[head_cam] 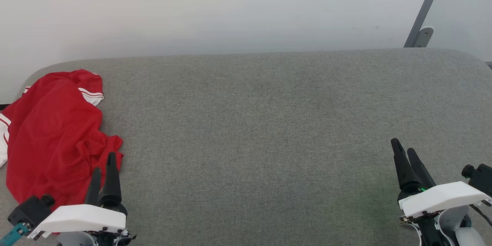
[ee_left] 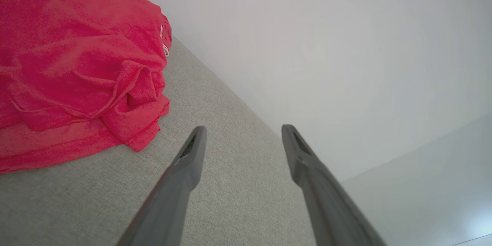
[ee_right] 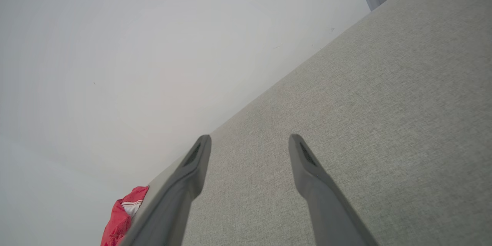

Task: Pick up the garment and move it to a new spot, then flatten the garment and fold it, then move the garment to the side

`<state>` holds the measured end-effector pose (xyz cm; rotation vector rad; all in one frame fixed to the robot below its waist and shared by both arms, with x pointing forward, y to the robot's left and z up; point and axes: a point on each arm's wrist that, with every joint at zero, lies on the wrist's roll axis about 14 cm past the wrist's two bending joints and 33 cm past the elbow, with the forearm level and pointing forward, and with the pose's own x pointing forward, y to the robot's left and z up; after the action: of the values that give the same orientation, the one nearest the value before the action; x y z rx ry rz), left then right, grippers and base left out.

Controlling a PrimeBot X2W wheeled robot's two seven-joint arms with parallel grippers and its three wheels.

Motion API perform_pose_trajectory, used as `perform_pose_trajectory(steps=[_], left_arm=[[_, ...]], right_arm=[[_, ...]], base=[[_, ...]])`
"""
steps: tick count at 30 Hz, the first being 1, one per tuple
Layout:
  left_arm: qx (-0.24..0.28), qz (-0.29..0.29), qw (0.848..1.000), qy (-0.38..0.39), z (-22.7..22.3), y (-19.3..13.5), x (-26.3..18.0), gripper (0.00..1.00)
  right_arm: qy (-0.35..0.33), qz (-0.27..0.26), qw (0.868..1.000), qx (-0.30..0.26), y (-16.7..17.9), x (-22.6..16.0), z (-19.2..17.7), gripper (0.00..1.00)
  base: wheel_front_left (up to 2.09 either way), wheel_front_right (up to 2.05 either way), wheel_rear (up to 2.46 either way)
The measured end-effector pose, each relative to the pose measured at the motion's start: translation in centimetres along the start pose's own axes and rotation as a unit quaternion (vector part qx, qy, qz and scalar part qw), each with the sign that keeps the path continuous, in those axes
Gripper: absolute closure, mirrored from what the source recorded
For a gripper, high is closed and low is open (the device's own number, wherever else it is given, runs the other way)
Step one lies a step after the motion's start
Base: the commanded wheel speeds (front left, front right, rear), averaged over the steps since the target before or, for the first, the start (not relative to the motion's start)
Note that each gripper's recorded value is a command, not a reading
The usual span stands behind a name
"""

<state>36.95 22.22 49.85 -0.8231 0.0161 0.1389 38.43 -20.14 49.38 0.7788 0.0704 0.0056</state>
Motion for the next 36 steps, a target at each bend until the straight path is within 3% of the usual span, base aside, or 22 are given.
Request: perform_pose_trajectory(steps=[19,36], left_arm=[[0.093,-0.029,0.995,-0.029,0.6,-0.9,-0.4,0.0],[0.166,-0.049,0.983,-0.053,1.3,-1.7,-0.9,0.0]], right_arm=[[-0.009,0.01,0.995,-0.101,0.2,-0.1,0.7,0.0],[-0.016,0.024,0.982,-0.185,0.8,-0.1,1.2,0.0]], base=[[0.0,0.0,0.0],[0.0,0.0,0.0]])
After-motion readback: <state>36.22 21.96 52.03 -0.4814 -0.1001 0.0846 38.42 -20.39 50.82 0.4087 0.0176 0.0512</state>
